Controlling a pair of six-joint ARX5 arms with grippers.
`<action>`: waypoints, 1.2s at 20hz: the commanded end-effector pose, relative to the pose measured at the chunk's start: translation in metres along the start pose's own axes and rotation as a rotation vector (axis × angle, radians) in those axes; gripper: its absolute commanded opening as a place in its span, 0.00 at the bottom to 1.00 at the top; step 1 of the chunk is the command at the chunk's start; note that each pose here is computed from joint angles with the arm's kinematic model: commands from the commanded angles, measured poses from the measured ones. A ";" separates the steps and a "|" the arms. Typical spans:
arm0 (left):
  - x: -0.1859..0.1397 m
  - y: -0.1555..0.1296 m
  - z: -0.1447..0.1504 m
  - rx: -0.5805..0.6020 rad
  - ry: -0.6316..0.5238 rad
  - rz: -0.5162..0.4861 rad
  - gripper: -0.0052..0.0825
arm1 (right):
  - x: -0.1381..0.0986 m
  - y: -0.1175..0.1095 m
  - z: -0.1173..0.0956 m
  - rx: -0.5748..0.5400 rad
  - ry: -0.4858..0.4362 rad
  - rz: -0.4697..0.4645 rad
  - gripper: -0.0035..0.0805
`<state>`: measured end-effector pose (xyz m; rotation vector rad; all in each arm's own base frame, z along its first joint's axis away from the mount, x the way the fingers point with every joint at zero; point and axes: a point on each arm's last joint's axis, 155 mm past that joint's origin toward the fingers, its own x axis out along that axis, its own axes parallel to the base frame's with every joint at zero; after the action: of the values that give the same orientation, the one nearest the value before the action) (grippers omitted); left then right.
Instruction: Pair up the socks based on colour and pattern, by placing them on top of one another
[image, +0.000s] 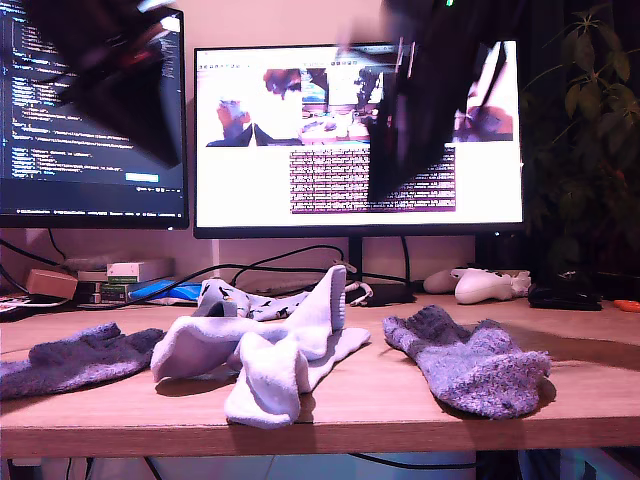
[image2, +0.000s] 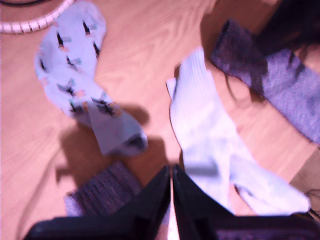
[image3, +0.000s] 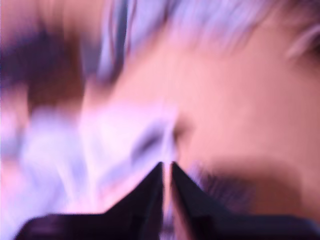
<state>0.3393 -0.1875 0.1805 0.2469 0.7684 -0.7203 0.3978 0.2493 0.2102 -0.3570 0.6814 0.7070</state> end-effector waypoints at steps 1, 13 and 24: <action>0.000 -0.003 -0.007 0.018 -0.064 0.010 0.04 | -0.023 -0.001 0.009 0.023 -0.074 -0.031 0.03; 0.031 -0.041 -0.068 0.068 -0.077 -0.075 0.09 | -0.067 0.011 -0.072 0.217 -0.293 -0.081 0.03; 0.090 -0.053 -0.116 0.165 0.107 -0.110 0.63 | -0.057 0.018 -0.091 0.196 -0.251 -0.050 0.03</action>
<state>0.2889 -0.2193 0.0471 0.3884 0.8067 -0.8740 0.3136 0.1892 0.1846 -0.1011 0.4926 0.6174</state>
